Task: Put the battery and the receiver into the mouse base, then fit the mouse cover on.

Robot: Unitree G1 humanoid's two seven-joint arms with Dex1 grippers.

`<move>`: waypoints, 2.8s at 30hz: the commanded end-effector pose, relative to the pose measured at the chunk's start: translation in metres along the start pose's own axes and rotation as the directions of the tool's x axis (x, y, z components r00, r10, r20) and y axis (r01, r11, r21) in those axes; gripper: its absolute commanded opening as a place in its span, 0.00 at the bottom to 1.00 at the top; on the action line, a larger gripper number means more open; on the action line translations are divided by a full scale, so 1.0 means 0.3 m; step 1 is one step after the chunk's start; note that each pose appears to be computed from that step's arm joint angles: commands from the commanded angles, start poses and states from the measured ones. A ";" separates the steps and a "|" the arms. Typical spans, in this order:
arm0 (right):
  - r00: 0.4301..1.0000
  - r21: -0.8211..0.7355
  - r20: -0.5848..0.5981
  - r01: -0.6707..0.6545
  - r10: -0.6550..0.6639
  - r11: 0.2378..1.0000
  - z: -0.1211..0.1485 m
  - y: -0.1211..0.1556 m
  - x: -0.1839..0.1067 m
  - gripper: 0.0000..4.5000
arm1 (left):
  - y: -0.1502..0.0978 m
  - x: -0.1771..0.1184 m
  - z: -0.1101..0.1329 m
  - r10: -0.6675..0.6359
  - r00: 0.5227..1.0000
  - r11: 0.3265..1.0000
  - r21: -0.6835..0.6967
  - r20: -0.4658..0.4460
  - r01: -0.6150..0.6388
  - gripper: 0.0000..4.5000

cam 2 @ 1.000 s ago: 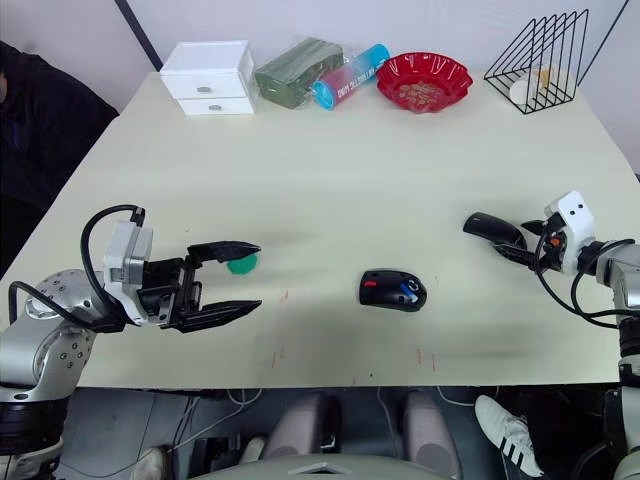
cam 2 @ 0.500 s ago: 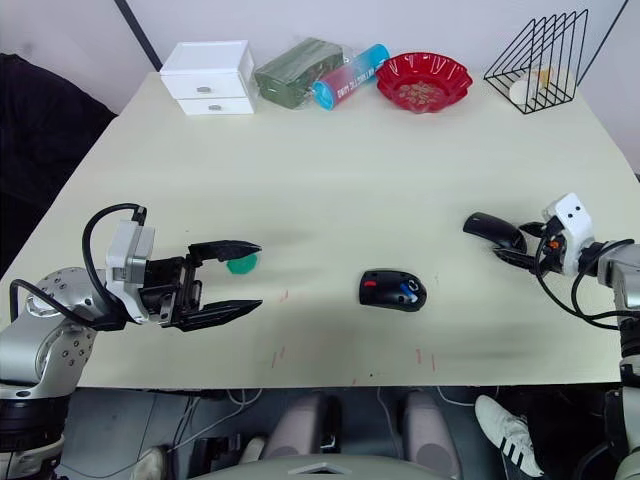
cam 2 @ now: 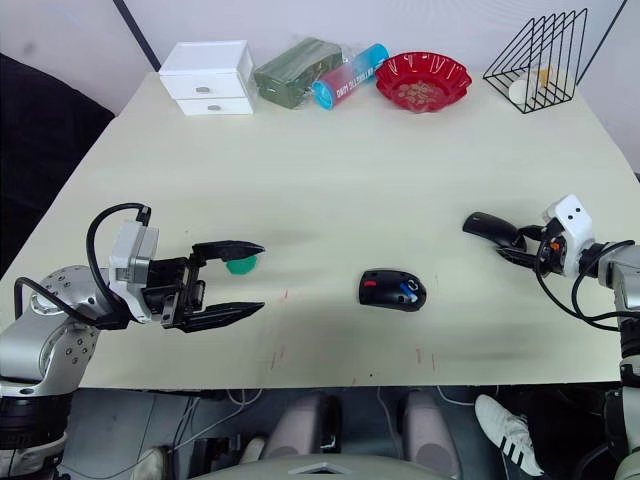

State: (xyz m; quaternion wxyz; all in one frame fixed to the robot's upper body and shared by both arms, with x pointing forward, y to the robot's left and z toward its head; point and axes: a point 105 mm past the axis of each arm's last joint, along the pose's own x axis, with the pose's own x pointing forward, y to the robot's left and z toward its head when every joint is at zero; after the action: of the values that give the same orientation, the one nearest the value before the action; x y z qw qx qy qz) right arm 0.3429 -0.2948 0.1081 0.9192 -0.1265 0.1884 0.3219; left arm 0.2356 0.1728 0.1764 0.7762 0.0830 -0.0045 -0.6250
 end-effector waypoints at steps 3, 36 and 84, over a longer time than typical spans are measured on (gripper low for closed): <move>0.999 -0.040 0.036 0.014 -0.012 0.999 0.039 -0.012 -0.019 0.64 | 0.004 -0.002 0.017 -0.002 1.000 0.999 0.034 -0.001 0.002 1.00; 0.907 -0.426 -0.118 -0.414 0.405 0.804 0.310 0.441 -0.050 0.64 | 0.052 0.003 0.026 -0.155 0.985 0.980 0.111 -0.074 0.163 1.00; 0.884 -0.405 -0.309 -0.455 0.350 0.793 0.225 0.603 0.111 0.64 | 0.056 -0.019 0.027 -0.182 0.975 0.972 0.129 -0.126 0.198 1.00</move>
State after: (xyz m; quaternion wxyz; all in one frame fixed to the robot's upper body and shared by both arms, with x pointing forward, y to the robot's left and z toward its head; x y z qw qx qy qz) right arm 0.2691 -0.1175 0.1289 0.7455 -0.3219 0.2377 0.5330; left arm 0.2540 0.1807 0.1791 0.7116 0.1627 0.0144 -0.6833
